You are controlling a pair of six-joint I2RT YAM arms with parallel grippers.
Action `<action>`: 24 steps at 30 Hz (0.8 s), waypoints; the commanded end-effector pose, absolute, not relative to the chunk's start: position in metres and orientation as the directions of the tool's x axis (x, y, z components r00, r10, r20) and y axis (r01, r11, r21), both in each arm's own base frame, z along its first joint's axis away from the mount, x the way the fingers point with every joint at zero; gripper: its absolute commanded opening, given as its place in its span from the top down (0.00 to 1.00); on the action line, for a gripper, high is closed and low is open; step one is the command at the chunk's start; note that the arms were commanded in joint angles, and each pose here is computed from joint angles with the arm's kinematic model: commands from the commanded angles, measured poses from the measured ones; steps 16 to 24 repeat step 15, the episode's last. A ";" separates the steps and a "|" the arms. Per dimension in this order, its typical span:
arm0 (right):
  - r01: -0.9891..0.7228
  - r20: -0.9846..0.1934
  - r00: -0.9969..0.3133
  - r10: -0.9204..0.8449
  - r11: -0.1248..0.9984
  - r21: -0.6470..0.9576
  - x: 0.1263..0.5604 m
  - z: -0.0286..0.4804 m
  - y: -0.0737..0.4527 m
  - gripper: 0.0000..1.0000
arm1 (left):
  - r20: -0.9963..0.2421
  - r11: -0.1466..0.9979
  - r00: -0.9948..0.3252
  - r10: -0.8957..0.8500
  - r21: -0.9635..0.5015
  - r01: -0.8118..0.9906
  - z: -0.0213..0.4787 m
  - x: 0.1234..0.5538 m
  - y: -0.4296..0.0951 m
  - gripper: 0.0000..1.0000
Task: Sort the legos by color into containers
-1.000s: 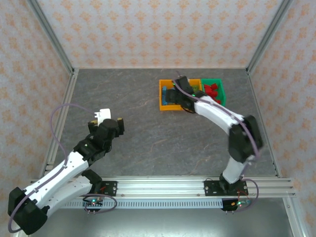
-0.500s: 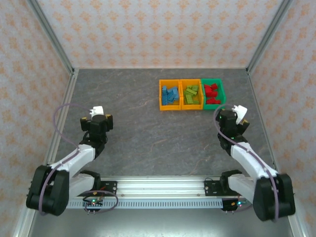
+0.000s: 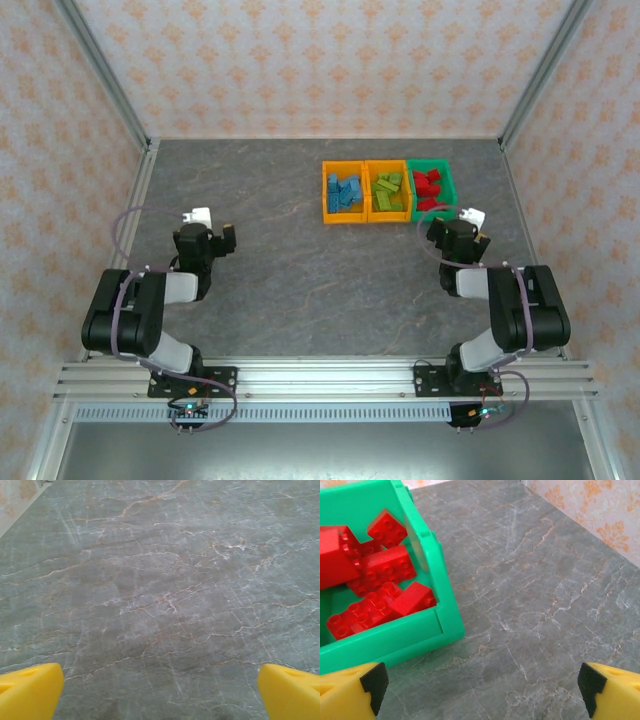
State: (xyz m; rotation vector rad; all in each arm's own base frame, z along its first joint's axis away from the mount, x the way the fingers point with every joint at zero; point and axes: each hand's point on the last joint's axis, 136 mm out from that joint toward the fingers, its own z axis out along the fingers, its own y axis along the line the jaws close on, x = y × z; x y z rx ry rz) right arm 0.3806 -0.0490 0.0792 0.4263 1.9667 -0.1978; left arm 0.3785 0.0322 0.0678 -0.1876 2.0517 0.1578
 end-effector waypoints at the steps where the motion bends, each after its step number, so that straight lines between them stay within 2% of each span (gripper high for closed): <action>1: 0.332 -0.925 -0.335 0.178 0.941 0.061 0.388 0.090 -0.041 0.01 | -0.918 0.985 -0.393 -0.048 0.022 -0.171 0.093 0.394 0.024 0.00; 24: 0.264 -0.923 -0.354 0.150 0.963 0.055 0.391 0.091 -0.029 0.01 | -0.919 0.985 -0.391 -0.047 0.022 -0.170 0.093 0.394 0.024 0.00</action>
